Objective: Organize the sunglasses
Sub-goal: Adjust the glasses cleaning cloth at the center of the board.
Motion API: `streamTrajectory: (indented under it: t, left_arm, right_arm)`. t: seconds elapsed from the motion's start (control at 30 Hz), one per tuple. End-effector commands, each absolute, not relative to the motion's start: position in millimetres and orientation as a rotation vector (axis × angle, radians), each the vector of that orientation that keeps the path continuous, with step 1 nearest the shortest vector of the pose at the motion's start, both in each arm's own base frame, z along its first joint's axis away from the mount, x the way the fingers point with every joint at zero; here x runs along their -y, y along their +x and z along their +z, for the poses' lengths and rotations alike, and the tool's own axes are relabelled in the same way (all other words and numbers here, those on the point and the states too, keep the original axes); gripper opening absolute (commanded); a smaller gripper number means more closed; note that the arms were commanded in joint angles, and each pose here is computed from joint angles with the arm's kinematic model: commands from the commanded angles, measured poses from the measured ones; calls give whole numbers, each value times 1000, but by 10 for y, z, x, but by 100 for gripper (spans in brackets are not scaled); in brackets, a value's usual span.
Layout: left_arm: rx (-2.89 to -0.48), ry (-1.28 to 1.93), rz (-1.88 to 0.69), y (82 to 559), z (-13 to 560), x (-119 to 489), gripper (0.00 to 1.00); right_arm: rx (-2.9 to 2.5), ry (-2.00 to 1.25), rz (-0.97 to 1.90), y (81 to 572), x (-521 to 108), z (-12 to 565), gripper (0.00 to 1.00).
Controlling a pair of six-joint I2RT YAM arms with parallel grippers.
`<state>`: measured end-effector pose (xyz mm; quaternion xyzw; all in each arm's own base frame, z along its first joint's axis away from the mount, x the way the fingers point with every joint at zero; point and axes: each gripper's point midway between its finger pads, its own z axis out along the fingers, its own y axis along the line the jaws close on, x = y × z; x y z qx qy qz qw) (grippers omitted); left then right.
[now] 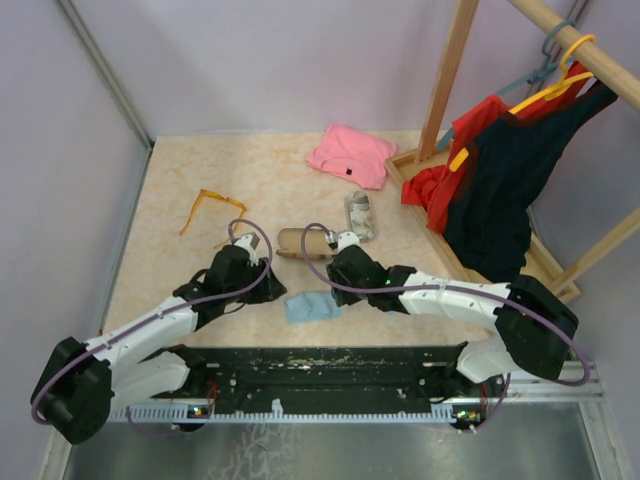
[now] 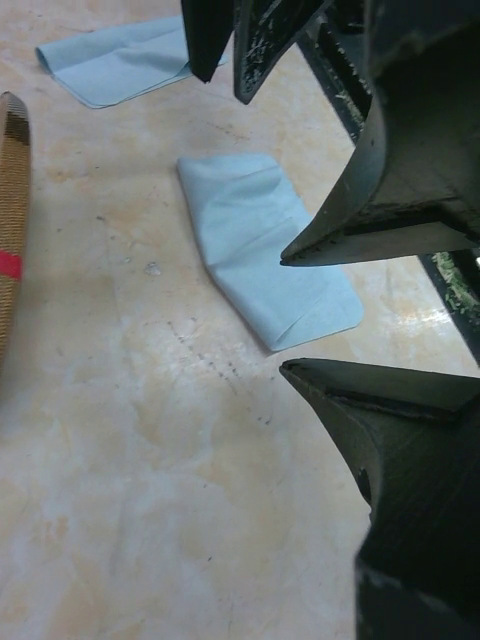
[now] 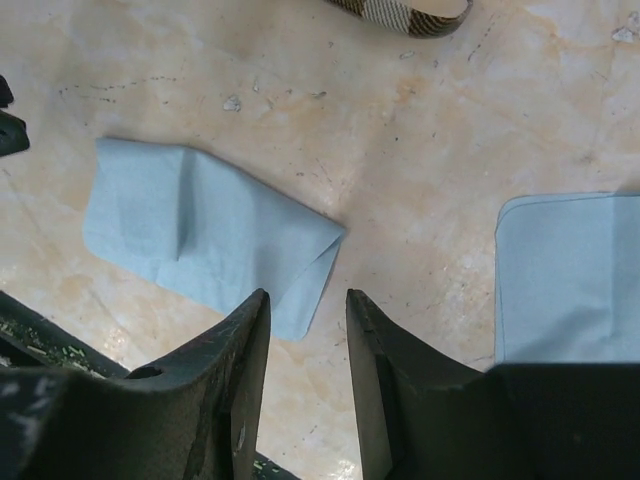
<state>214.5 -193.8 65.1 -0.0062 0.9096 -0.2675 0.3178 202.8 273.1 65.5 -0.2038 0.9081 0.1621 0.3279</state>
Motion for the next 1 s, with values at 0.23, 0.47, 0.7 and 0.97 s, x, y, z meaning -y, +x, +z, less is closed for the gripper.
streamTrajectory:
  t: [0.23,0.47,0.7,0.97]
  left_arm:
    - [-2424,57,-770,1823,609,2210,45]
    - [-2405,249,-567,1793,485,2299,45]
    - [-2401,299,-516,1876,481,2371,44]
    - [-2434,337,-474,1803,413,2404,42]
  right_arm:
    - [-2344,-527,603,1970,-2949,677,36]
    - [-2337,-461,627,1964,-2922,701,37]
    - [-2343,-467,659,1926,-2954,671,36]
    - [-2347,-462,643,1929,-2919,628,36]
